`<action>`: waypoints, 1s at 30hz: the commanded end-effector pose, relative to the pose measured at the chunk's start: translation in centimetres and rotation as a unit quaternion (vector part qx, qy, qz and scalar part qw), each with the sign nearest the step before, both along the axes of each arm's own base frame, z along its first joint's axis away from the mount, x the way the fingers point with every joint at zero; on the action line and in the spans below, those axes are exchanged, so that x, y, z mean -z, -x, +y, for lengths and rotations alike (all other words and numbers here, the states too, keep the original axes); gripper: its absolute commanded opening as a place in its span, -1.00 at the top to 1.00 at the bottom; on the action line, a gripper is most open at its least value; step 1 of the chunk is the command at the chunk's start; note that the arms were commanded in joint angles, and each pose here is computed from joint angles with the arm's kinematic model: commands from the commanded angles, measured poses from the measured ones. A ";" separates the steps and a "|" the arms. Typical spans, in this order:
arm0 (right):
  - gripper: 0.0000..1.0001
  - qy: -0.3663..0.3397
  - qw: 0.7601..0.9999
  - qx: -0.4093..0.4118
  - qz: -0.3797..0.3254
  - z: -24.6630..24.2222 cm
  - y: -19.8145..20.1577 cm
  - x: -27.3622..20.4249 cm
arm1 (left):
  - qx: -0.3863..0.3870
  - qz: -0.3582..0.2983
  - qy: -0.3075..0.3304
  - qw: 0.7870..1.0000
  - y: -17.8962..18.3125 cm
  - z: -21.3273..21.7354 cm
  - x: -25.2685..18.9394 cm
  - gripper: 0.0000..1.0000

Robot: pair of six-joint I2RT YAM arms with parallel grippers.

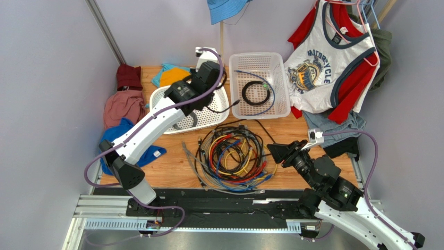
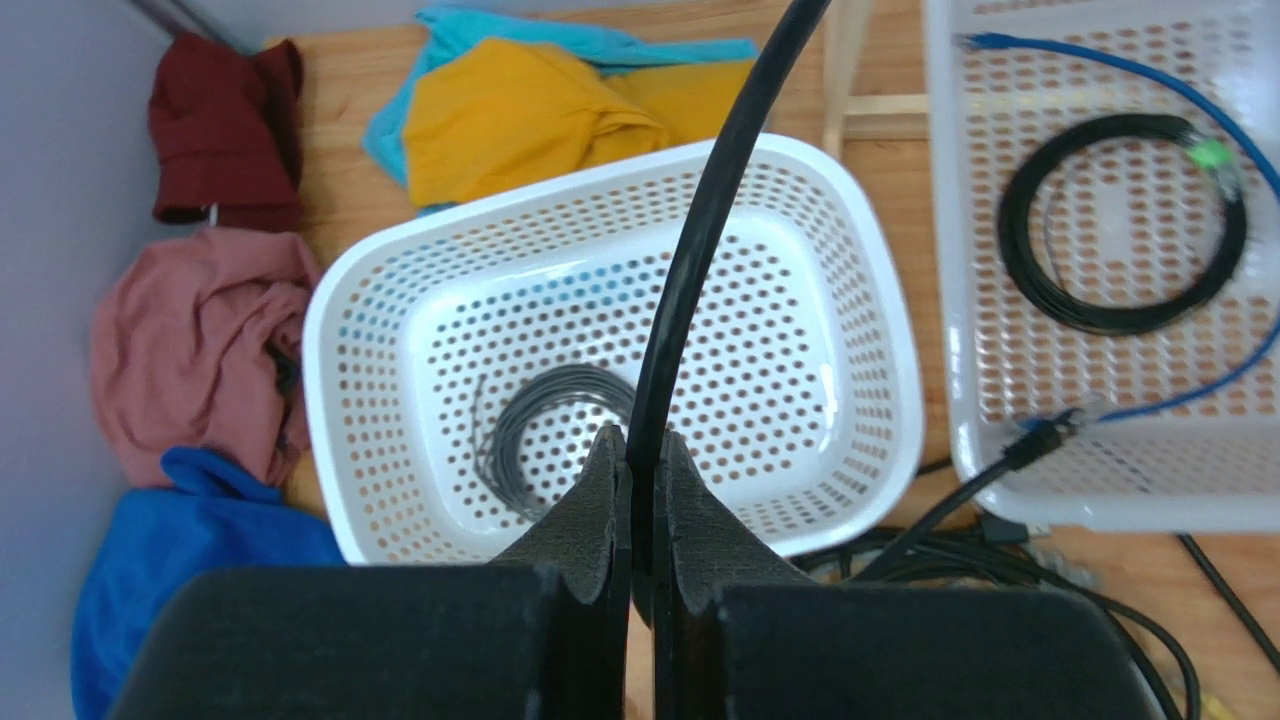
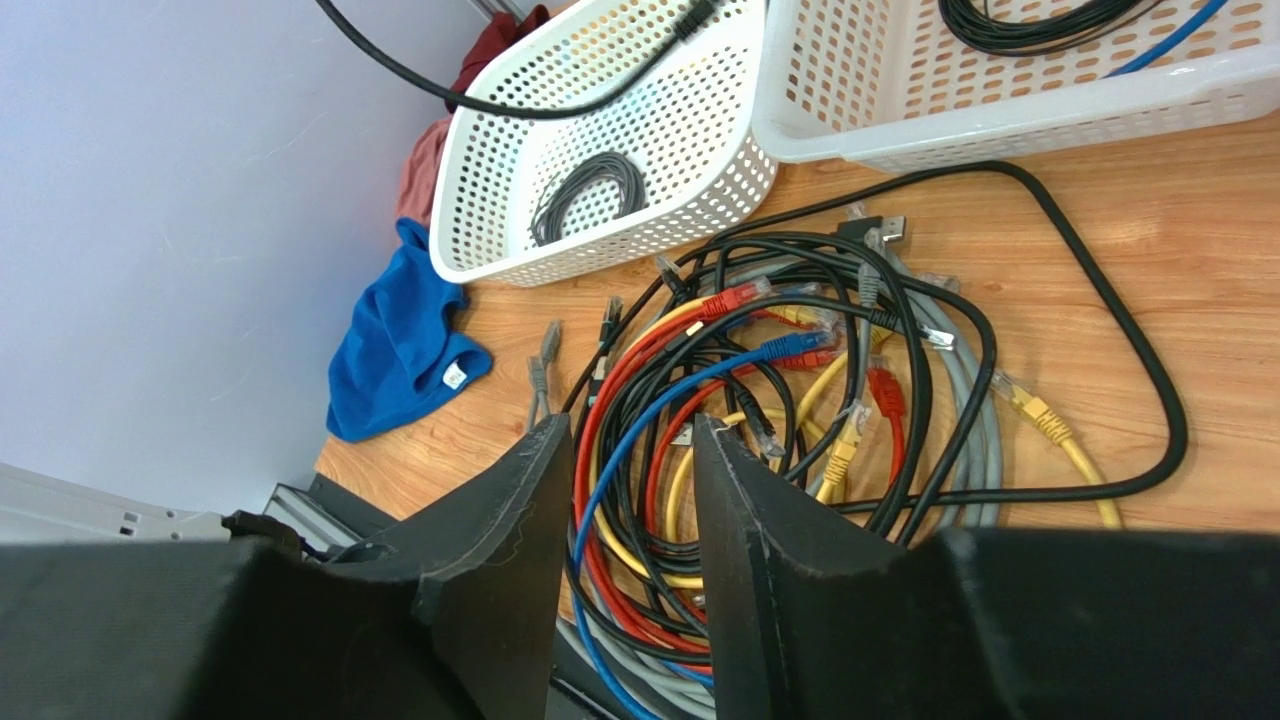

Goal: Untangle the cables

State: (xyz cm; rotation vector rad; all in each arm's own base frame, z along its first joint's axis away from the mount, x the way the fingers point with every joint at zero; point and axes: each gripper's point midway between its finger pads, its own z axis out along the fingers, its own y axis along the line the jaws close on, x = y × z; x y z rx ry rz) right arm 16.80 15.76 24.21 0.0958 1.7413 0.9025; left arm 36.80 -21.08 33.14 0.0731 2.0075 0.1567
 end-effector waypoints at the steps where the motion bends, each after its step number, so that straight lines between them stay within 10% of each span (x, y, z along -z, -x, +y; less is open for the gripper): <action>1: 0.19 -0.002 1.000 0.008 -0.002 -0.5 0.0 0.0 | -0.080 0.021 0.032 0.996 -1.5 5.7 0.4 1.00; 7: 0.18 0.005 1.000 0.003 -0.007 -0.2 -0.1 0.1 | -0.171 0.046 0.076 0.981 -3.6 11.7 4.2 1.00; 21: 0.17 0.014 1.000 0.007 -0.003 0.2 -0.5 0.9 | -0.212 0.134 0.120 0.961 -3.4 11.1 14.5 0.98; 26: 0.17 0.014 1.000 0.002 -0.001 0.6 -0.6 0.9 | -0.223 0.129 0.126 0.958 -2.1 11.8 14.5 -0.43; 30: 0.17 0.017 1.000 0.001 0.001 0.9 -0.7 1.1 | -0.215 0.097 0.143 0.961 -1.4 12.2 11.3 -0.80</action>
